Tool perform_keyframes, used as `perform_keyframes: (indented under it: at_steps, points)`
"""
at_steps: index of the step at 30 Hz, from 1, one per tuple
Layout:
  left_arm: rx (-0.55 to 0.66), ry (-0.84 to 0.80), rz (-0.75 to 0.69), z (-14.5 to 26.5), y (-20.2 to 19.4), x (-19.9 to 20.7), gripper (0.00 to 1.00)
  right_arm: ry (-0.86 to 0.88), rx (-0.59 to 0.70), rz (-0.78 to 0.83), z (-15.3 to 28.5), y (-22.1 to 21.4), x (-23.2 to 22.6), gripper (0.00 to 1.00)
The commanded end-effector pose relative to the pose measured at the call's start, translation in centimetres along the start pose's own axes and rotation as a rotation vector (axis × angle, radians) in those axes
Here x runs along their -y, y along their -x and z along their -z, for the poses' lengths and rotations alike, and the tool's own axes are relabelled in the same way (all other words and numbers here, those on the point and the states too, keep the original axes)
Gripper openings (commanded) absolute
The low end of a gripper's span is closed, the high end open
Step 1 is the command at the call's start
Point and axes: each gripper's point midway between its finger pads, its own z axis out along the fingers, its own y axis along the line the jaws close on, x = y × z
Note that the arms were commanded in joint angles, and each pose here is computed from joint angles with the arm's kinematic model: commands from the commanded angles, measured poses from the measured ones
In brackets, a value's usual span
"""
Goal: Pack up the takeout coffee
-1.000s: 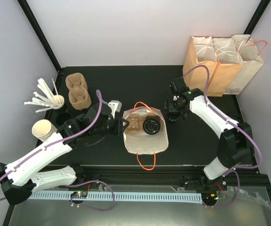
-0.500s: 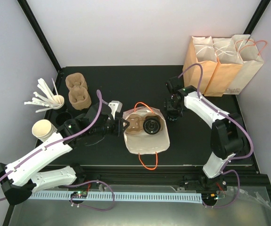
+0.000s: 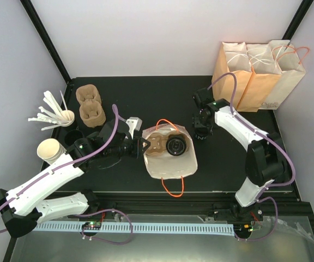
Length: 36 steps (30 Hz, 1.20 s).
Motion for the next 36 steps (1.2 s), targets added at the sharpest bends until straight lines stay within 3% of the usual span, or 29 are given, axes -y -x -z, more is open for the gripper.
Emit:
perform_keyframes:
  at_steps: [1, 7, 13, 21, 28, 36]
  points:
    - [0.014, -0.028, -0.002, 0.2, 0.4, 0.5, 0.28, 0.025, 0.147, -0.030, 5.8, 2.6, 1.1, 0.67]
    - [0.008, -0.036, 0.002, 0.0, 0.3, 0.6, 0.29, 0.155, 0.361, -0.039, 15.2, 2.0, 1.9, 0.66]
    - [0.007, -0.047, 0.006, -0.2, 0.4, 0.9, 0.28, 0.343, 0.629, 0.058, 25.3, -0.9, 1.6, 0.65]
    - [0.004, -0.051, 0.015, -0.4, 0.5, 0.9, 0.28, 0.798, 0.789, 0.281, 34.0, -6.8, -1.8, 0.59]
    - [0.000, -0.045, 0.021, -0.5, 0.4, 0.8, 0.27, 1.121, 0.815, 0.458, 36.3, -12.1, -4.4, 0.55]
    - [0.002, -0.031, 0.025, -0.1, 0.6, 0.4, 0.27, 1.145, 0.822, 0.470, 34.0, -12.9, -5.2, 0.49]
